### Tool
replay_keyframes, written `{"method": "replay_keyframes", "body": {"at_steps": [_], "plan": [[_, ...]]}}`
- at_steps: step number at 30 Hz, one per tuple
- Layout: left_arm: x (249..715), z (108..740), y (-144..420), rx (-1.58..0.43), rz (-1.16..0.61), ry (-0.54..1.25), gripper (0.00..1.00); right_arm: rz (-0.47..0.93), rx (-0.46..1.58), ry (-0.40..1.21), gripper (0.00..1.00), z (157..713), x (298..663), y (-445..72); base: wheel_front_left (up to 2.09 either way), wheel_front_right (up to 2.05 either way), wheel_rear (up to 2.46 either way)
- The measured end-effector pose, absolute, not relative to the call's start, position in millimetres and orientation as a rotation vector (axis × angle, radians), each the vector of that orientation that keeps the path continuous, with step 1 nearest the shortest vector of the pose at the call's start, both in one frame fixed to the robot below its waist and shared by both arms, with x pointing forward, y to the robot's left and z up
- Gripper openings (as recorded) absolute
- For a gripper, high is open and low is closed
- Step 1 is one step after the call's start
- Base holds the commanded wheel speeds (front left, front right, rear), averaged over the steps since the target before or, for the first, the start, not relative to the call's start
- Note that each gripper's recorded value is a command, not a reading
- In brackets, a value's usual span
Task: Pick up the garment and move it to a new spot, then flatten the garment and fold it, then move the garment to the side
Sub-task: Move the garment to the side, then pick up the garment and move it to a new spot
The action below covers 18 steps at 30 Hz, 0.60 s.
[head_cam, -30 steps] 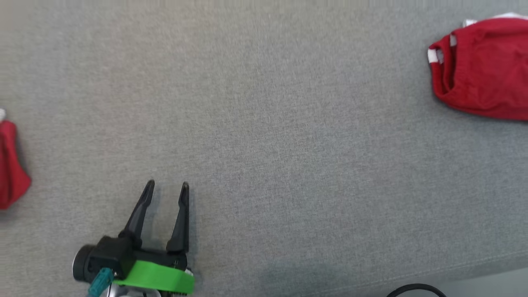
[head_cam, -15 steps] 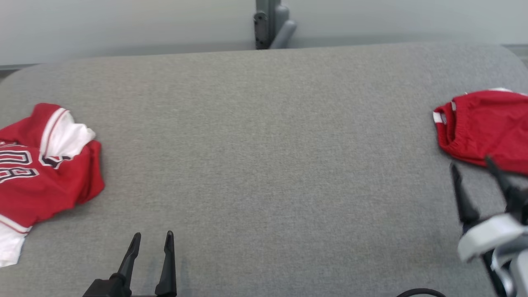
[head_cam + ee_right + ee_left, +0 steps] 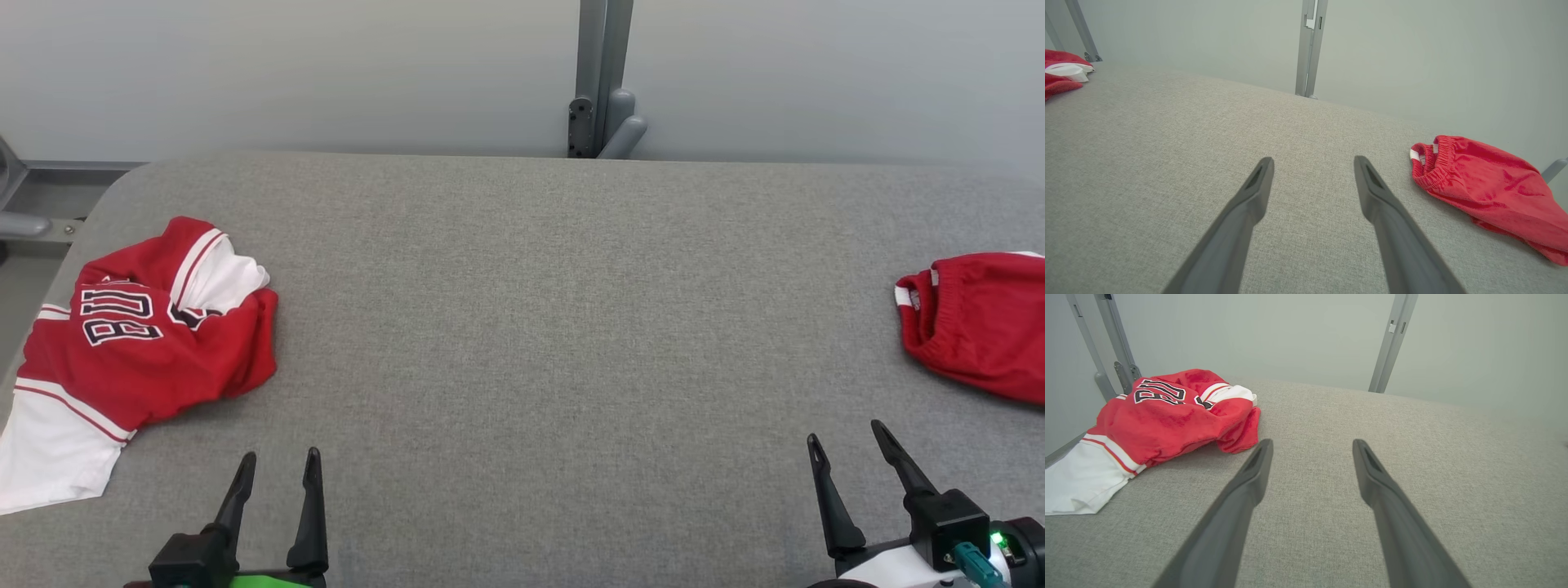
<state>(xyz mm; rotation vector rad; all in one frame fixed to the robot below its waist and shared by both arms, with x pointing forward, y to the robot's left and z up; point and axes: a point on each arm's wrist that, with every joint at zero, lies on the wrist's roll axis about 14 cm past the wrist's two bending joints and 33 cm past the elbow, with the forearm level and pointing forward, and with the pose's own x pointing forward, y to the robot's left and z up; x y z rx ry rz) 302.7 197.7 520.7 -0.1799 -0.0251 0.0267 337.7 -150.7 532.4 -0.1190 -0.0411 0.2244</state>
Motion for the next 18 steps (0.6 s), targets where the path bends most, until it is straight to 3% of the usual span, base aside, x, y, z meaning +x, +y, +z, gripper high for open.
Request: {"method": "replay_keyframes", "body": {"at_steps": [18], "plan": [[313.5, 521.4, 186.0, -0.176, -0.018, -0.023, 1.00, 0.144, -0.094, -0.061, 1.00, 538.8, 333.5, -164.5, 0.00, 0.00, 0.00]]}}
